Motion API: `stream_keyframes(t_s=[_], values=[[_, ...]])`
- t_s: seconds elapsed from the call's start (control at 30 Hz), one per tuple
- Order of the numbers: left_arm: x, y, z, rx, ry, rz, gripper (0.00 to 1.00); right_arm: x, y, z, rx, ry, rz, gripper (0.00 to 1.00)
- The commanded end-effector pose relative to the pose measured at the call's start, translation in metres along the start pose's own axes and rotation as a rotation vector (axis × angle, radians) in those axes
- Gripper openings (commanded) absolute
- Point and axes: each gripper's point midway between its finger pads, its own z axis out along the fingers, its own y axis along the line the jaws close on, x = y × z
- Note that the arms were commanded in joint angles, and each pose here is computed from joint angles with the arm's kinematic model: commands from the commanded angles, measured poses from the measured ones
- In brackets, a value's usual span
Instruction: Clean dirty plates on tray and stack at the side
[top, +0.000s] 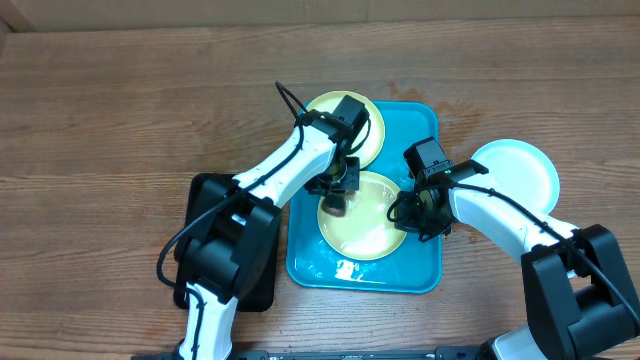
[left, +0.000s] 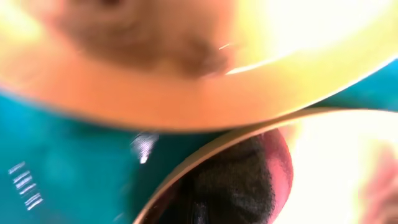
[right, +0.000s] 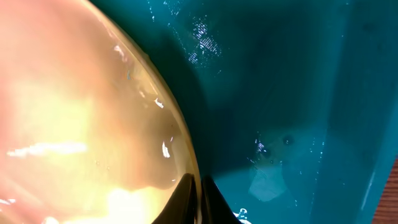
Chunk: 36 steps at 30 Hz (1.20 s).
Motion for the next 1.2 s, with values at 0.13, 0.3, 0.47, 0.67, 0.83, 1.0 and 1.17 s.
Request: stream_keyframes(t_s=[0.13,0.3,0.47,0.67,0.83,1.0,1.17], values=[[0.046,-0.087,0.044,0.422,0.289,0.054,0.04,0.002,-0.022,0.005,0.098,-0.003,-0.002,0.04],[0.065,-0.111,0.041,0.486,0.337,0.107,0.04,0.001,-0.021,0.006,0.095,-0.008,-0.002,0.04],[0.074,-0.112,0.039,0.491,0.37,0.113,0.04,0.001,-0.021,0.006,0.095,-0.008,-0.002,0.04],[0.094,-0.1,0.033,0.461,0.465,0.094,0.05,0.001,-0.021,0.006,0.095,-0.009,-0.002,0.04],[0.091,-0.052,0.03,0.228,0.443,0.037,0.04,0.0,-0.021,0.006,0.092,-0.013,-0.003,0.04],[0.058,0.006,0.012,-0.039,0.268,-0.029,0.04,-0.001,-0.02,0.006,0.091,-0.015,-0.003,0.04],[0.027,0.048,-0.006,-0.235,0.097,-0.044,0.04,-0.001,-0.02,0.006,0.091,-0.015,-0.003,0.04]])
